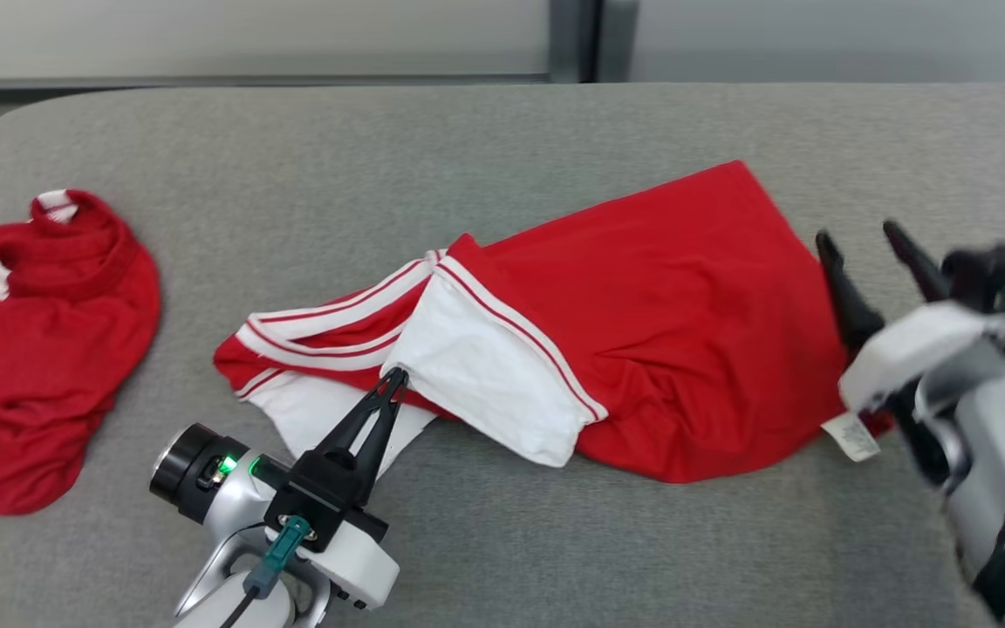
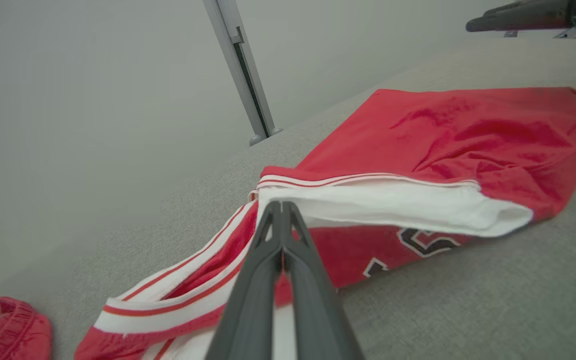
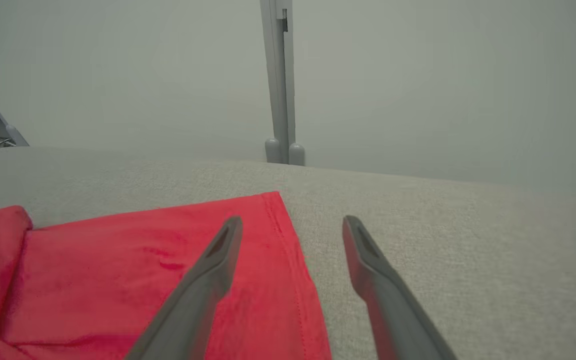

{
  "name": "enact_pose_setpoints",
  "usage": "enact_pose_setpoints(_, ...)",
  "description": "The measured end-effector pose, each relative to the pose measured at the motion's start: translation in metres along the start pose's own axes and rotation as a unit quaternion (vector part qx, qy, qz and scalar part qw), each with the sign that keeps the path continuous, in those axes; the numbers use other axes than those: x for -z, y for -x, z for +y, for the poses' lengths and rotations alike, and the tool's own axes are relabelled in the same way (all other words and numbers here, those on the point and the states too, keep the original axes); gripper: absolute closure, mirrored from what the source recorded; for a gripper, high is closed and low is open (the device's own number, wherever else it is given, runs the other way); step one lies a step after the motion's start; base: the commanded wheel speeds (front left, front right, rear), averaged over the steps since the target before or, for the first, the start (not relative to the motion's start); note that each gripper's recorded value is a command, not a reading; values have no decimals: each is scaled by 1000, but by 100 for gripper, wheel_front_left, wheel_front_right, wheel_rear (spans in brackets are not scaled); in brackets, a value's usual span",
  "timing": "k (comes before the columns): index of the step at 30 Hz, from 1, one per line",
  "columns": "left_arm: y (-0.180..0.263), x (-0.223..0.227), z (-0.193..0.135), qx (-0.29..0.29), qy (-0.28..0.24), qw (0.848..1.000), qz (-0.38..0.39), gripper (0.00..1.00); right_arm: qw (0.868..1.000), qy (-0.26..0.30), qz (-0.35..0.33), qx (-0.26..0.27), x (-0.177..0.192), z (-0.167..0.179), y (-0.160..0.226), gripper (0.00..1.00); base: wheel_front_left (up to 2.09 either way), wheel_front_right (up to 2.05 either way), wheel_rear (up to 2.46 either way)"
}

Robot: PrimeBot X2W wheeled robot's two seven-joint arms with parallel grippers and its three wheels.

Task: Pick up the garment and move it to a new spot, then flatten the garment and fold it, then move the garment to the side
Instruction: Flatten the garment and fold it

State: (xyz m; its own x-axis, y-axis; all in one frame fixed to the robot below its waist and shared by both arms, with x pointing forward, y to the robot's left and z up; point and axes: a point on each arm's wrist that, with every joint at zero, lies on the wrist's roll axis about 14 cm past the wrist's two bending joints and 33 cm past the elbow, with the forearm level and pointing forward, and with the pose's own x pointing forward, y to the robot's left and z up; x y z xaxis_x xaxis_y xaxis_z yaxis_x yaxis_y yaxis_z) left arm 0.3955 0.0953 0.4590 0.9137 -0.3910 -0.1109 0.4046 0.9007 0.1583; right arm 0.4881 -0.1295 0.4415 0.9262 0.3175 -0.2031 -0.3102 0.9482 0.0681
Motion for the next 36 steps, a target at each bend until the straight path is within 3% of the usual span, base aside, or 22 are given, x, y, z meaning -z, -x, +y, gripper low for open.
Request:
enact_pose_setpoints(11, 20, -30, 39, -81, -7, 996, -24, 100, 984, 63, 159, -46, -4, -20, -84, 0, 0, 0, 0)
enact_pose_setpoints(22, 43, -10, 67, -140, -11, 990, 26, 100, 955, 75, 273, -91, 58, 1, -120, 0, 0, 0, 0)
enact_pose_setpoints(23, 44, -10, 68, -142, -11, 989, 27, 100, 954, 71, 276, -94, 60, 3, -121, 29, 0, 0, 0)
enact_pose_setpoints(24, 44, -10, 69, -144, -11, 989, 27, 100, 955, 65, 275, -95, 59, 5, -122, 74, 0, 0, 0)
enact_pose_setpoints(25, 45, -10, 69, -145, -12, 989, 27, 100, 955, 65, 272, -98, 59, 7, -124, 100, 0, 0, 0)
enact_pose_setpoints(29, 44, -18, 74, -154, -15, 988, 12, 100, 962, 67, 242, -108, 49, 11, -125, 100, 0, 0, 0)
enact_pose_setpoints(36, 35, -41, 74, -146, -11, 989, -34, 100, 983, 81, 141, -88, -7, -14, -128, 100, 0, 0, 0)
